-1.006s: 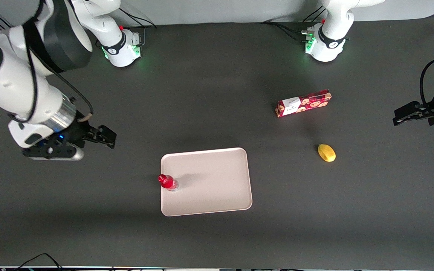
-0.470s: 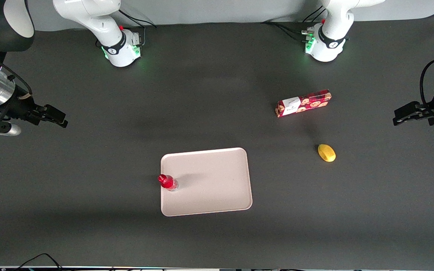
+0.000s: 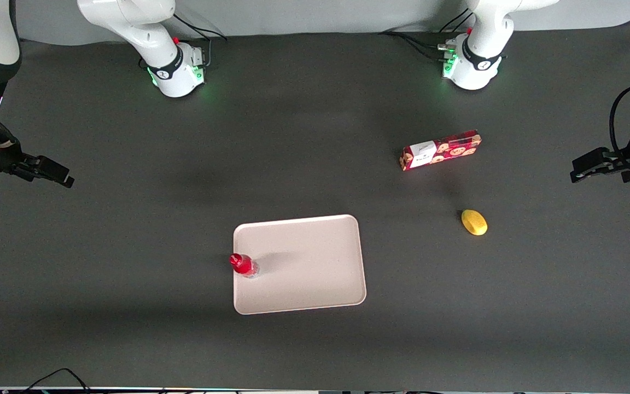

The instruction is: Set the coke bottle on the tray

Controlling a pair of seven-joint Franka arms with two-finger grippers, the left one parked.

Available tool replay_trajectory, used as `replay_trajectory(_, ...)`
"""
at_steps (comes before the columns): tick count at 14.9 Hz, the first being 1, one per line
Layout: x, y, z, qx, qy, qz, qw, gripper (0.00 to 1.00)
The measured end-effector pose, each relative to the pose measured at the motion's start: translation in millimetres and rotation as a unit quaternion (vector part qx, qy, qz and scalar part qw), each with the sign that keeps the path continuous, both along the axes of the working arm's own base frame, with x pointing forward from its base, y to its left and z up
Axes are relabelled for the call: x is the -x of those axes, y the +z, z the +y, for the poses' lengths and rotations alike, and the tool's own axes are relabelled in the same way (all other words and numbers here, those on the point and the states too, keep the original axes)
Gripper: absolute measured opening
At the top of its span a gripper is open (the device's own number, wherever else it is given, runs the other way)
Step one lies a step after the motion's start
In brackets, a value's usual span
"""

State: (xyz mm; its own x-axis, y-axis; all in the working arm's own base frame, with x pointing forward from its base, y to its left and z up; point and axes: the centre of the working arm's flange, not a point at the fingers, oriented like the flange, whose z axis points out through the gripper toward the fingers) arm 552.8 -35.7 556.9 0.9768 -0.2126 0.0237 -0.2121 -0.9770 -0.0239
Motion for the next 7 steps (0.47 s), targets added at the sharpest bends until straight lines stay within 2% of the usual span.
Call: replay_trajectory(7, -4, 0, -14, 0.001, -0.012, -0.002, 0.9999, 1.0)
